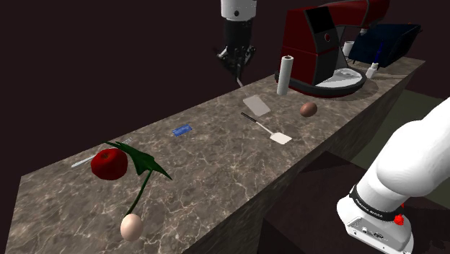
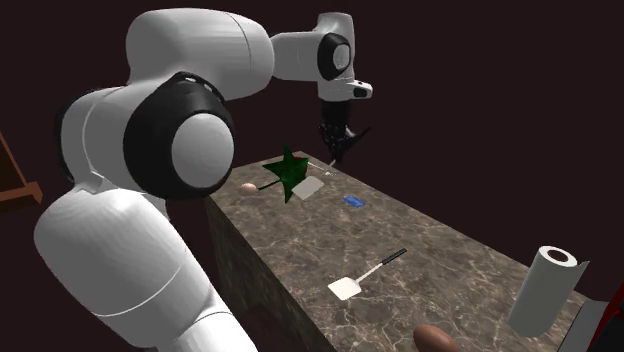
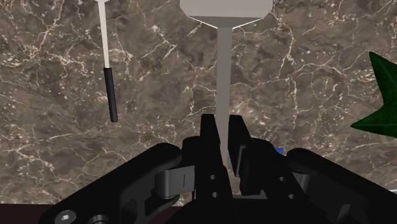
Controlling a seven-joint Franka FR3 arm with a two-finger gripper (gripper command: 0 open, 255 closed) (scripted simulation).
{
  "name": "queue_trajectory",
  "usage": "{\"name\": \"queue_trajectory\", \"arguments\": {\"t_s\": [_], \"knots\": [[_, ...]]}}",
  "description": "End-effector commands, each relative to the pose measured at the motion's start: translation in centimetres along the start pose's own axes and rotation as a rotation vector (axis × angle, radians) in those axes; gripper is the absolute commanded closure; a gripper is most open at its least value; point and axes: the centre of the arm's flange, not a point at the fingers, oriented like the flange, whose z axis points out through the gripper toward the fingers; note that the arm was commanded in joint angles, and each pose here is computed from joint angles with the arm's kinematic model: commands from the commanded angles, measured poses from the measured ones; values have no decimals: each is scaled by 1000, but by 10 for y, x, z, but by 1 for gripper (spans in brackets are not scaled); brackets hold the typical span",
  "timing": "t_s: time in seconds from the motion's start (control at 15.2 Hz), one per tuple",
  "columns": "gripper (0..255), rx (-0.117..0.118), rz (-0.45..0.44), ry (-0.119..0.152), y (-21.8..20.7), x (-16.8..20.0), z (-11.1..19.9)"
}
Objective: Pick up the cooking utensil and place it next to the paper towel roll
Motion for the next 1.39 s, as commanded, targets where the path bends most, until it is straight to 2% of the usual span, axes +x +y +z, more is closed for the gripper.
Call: {"name": "queue_trajectory", "arguments": {"t_s": [0.0, 1.32], "knots": [[255, 1, -1, 0, 27, -3, 0], [255, 1, -1, 0, 290, -26, -2]]}}
